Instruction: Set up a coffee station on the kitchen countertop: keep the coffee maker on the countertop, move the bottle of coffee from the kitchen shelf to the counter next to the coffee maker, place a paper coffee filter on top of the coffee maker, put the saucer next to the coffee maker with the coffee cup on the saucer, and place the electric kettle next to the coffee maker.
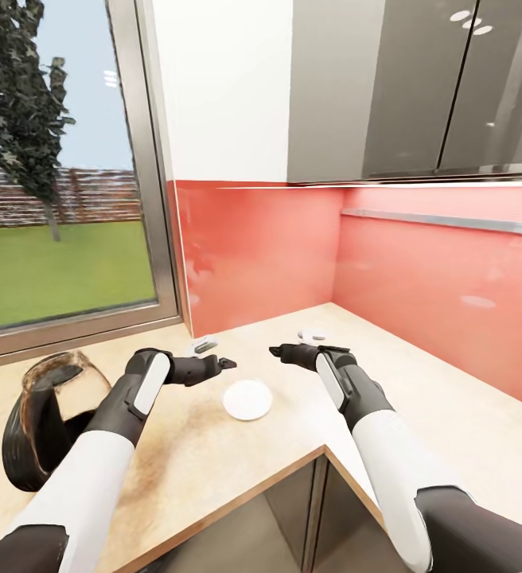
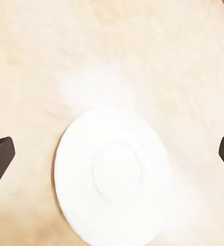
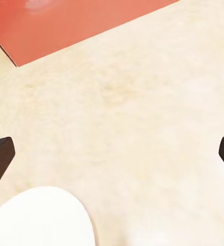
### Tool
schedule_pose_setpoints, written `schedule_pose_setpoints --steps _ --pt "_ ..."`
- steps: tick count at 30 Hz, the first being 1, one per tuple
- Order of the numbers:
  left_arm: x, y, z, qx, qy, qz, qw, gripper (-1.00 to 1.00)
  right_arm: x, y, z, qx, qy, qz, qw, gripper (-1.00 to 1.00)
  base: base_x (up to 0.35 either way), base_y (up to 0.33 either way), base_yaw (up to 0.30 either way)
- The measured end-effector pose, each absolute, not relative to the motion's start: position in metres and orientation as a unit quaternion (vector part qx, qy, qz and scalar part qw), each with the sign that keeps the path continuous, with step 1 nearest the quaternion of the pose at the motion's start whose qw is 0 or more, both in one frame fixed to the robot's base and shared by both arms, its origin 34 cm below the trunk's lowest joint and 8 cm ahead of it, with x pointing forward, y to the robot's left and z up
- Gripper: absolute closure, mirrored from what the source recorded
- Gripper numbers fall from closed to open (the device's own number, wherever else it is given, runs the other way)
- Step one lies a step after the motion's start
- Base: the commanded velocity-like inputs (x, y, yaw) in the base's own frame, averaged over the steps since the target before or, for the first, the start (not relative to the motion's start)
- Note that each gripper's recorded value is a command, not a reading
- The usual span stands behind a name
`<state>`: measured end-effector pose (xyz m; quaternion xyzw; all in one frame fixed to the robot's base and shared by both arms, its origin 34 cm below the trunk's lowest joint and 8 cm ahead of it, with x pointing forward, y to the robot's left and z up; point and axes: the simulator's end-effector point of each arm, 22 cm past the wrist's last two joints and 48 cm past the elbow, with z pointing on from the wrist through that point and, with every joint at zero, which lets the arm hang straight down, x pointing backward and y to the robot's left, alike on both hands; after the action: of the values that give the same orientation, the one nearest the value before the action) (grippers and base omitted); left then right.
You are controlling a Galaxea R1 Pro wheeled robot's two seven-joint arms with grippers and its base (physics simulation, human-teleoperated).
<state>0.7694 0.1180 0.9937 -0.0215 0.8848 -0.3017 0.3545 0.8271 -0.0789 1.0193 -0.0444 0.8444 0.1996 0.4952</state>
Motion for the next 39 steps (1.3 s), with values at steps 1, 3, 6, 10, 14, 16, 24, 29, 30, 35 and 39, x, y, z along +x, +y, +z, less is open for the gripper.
schedule_pose_setpoints --steps 1,3,6,10,14,16,24,29,30,35,39 --pt "0.77 0.118 0.994 -0.022 0.885 -0.302 0.355 -1.0 0.827 -0.079 1.019 -0.044 0.844 0.2 0.495 -1.0 0.003 0.002 0.0" --pt "0.77 0.118 0.994 -0.022 0.885 -0.302 0.355 -1.0 0.827 -0.079 1.02 -0.044 0.844 0.2 0.495 -1.0 0.002 0.001 0.0" --pt "0.77 0.118 0.994 -0.022 0.885 -0.302 0.355 -1.0 0.827 -0.079 1.02 -0.044 0.844 0.2 0.496 -1.0 0.0 0.037 0.0" --pt "0.77 0.119 0.994 -0.022 0.885 -0.301 0.355 -1.0 0.827 -0.079 1.02 -0.044 0.844 0.2 0.496 -1.0 0.0 0.132 0.0" --pt "0.77 0.118 0.994 -0.022 0.885 -0.302 0.355 -1.0 0.827 -0.079 1.021 -0.044 0.843 0.2 0.497 -1.0 0.0 0.019 0.0" --pt "0.77 0.118 0.994 -0.022 0.885 -0.302 0.355 -1.0 0.827 -0.079 1.021 -0.044 0.843 0.2 0.497 -1.0 0.009 0.002 0.0" --pt "0.767 0.109 0.991 -0.021 0.885 -0.308 0.348 -1.0 0.822 -0.068 1.01 -0.015 0.845 0.245 0.475 -1.0 0.015 0.0 0.0" --pt "0.759 0.098 0.969 -0.027 0.892 -0.315 0.322 -1.0 0.815 -0.058 0.994 0.011 0.849 0.281 0.447 -1.0 0.0 0.0 0.0" --pt "0.758 0.097 0.966 -0.028 0.893 -0.317 0.318 -1.0 0.814 -0.057 0.992 0.013 0.85 0.283 0.444 -1.0 0.0 0.0 0.0" --pt "0.76 0.091 0.954 -0.052 0.886 -0.337 0.314 -1.0 0.806 -0.054 0.969 0.02 0.861 0.287 0.419 -1.0 0.0 0.0 0.0" --pt "0.761 0.089 0.949 -0.065 0.882 -0.346 0.314 -1.0 0.803 -0.053 0.96 0.022 0.866 0.287 0.409 -1.0 0.0 0.0 0.0"
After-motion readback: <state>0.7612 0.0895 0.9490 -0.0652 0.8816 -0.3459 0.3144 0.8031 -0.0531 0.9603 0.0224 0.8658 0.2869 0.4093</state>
